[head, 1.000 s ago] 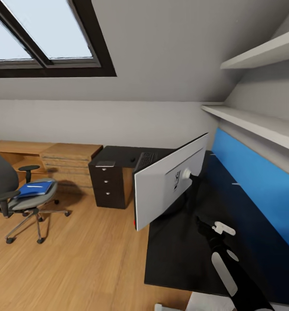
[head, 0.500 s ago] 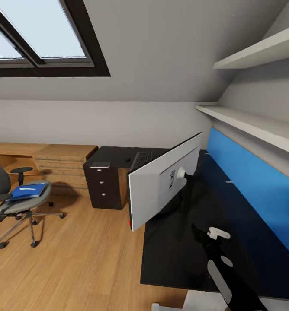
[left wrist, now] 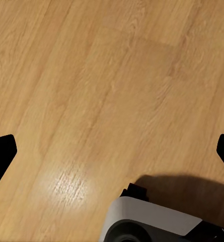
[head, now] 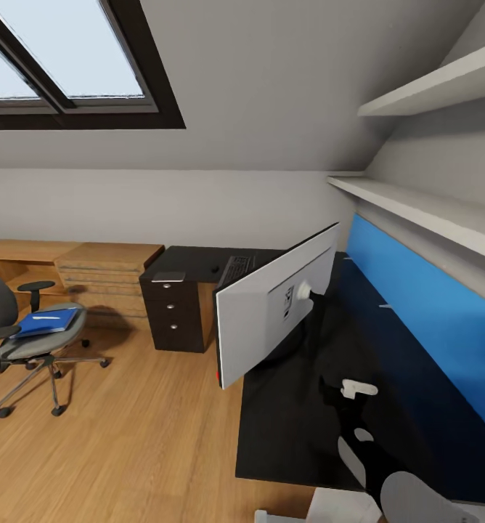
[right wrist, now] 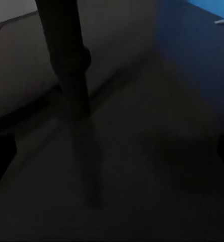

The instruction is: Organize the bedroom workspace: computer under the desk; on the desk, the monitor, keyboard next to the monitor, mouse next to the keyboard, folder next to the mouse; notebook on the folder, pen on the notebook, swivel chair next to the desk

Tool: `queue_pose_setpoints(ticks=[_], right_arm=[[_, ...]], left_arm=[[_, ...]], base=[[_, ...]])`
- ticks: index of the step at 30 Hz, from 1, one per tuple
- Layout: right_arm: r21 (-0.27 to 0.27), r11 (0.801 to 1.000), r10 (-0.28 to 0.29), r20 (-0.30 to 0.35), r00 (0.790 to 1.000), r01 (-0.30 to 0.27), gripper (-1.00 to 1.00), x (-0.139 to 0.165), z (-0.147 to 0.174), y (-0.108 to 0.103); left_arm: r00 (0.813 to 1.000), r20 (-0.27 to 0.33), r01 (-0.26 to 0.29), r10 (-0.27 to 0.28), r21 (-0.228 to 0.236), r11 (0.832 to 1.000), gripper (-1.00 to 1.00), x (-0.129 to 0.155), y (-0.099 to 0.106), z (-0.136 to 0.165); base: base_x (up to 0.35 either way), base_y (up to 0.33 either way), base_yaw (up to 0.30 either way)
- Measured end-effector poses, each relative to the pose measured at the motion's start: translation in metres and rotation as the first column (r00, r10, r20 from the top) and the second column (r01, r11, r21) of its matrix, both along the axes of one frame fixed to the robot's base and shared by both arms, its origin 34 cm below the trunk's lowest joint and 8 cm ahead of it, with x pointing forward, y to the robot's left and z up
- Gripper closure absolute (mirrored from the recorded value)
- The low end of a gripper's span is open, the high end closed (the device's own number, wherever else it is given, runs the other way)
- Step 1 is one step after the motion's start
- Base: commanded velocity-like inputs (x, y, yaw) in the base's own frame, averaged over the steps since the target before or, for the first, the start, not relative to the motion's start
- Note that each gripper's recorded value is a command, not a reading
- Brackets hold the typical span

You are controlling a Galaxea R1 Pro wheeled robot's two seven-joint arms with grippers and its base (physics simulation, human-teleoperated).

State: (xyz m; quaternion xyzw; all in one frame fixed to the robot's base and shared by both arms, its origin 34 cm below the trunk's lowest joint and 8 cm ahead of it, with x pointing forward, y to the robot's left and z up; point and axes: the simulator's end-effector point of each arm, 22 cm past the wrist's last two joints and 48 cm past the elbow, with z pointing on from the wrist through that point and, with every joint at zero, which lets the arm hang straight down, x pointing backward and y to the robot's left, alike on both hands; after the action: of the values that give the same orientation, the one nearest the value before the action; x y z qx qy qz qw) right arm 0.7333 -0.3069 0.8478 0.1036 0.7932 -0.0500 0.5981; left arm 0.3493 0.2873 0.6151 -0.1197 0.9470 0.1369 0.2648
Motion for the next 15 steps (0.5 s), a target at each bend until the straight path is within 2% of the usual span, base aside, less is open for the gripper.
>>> queue_pose_setpoints(ticks=[4, 7, 11, 12, 15], right_arm=[[-0.017, 1.0, 0.007, 0.006, 1.0, -0.007, -1.0, 0.013, 0.009, 0.0], [-0.026, 0.999, 0.02, -0.012, 1.0, -0.02, -1.0, 0.029, 0.02, 0.003], [-0.044, 0.998, 0.034, -0.087, 0.996, -0.038, -1.0, 0.049, 0.029, 0.005], [-0.059, 0.997, 0.036, -0.133, 0.99, -0.045, -1.0, 0.058, 0.033, 0.005], [-0.09, 0.994, 0.04, -0.181, 0.983, -0.057, -1.0, 0.069, 0.042, 0.003]], left_arm=[[1.0, 0.0, 0.0, 0.0, 0.0, 1.0, -1.0, 0.0, 0.0, 0.0], [1.0, 0.0, -0.001, 0.001, 0.0, 1.0, -1.0, 0.0, 0.0, 0.0], [1.0, 0.001, -0.001, 0.001, 0.0, 1.0, -1.0, 0.0, 0.0, 0.0], [1.0, 0.001, -0.001, 0.001, 0.0, 1.0, -1.0, 0.0, 0.0, 0.0], [1.0, 0.0, -0.001, 0.001, 0.0, 1.0, -1.0, 0.0, 0.0, 0.0]], base=[[0.0, 0.0, 0.0], [0.0, 0.0, 0.0], [0.0, 0.0, 0.0], [0.0, 0.0, 0.0], [0.0, 0.0, 0.0]])
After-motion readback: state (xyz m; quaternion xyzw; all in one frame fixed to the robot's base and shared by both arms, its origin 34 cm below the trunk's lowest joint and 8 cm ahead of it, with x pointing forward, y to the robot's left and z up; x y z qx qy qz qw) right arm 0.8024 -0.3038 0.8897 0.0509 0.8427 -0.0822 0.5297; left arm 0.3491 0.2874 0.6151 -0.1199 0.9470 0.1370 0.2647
